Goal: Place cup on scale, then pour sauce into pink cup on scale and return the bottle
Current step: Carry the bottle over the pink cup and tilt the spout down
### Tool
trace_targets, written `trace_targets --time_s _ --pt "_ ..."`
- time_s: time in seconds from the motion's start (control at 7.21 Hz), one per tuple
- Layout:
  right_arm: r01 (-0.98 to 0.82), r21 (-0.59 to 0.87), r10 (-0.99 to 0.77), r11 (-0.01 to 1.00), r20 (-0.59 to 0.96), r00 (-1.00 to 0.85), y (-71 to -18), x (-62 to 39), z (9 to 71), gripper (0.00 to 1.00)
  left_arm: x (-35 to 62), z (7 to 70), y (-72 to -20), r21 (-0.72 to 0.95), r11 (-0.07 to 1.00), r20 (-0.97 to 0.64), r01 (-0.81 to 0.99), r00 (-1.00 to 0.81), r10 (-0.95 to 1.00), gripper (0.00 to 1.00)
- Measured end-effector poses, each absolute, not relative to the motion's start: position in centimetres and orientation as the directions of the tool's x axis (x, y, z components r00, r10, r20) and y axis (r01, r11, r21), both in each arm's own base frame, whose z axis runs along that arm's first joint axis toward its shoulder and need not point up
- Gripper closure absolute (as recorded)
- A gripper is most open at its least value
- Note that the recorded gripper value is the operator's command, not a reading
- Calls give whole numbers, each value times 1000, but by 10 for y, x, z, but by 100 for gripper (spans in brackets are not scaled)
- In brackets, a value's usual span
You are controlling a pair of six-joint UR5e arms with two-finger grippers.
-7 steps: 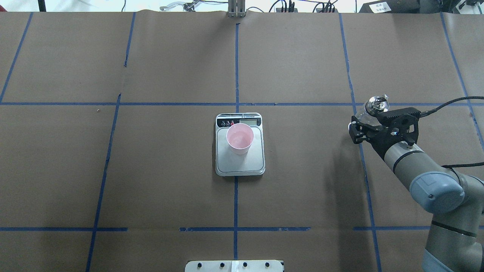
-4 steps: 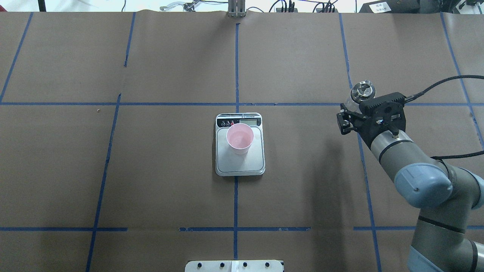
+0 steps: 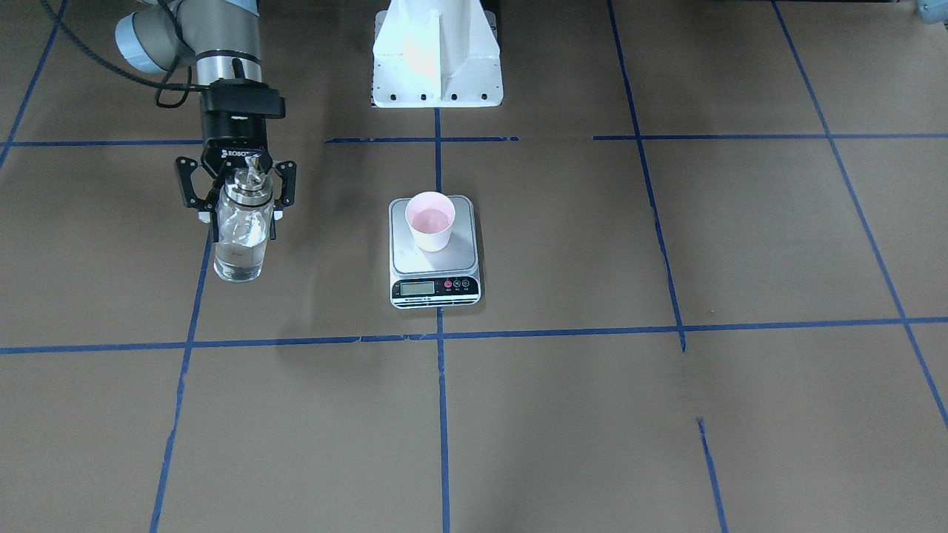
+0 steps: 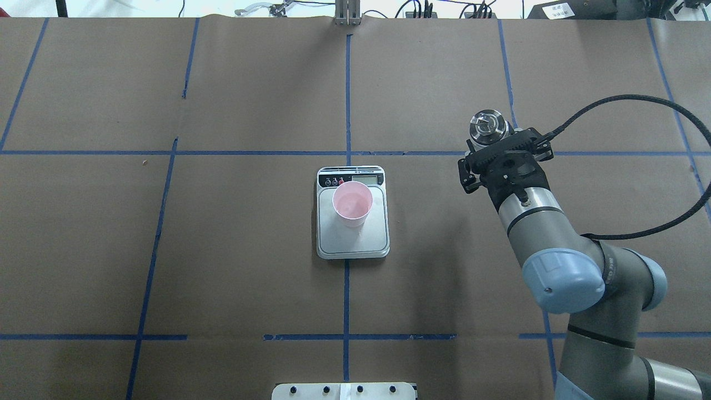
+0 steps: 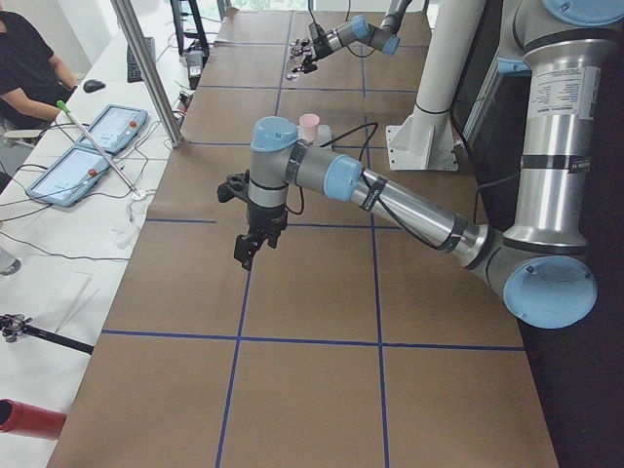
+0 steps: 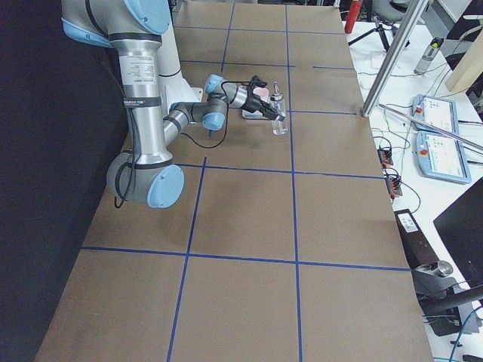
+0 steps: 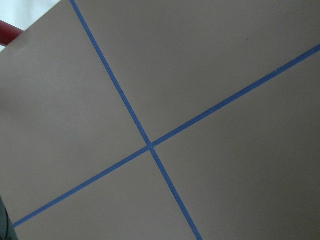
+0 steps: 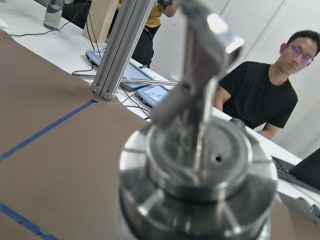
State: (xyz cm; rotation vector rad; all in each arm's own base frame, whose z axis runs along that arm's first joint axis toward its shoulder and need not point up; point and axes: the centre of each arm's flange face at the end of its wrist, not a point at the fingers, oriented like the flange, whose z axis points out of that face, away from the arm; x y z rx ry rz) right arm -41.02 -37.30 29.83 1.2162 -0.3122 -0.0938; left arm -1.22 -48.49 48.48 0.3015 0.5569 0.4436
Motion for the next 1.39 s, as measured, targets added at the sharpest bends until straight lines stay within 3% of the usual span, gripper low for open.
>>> trace_targets --time_s 0.42,1.39 --pt "156 952 -171 265 -113 979 -348 -468 280 100 -9 468 -488 442 840 -443 -315 737 510 0" --pt "571 801 -93 183 -564 821 -345 -514 274 100 -10 459 -488 482 822 -426 -304 738 523 0"
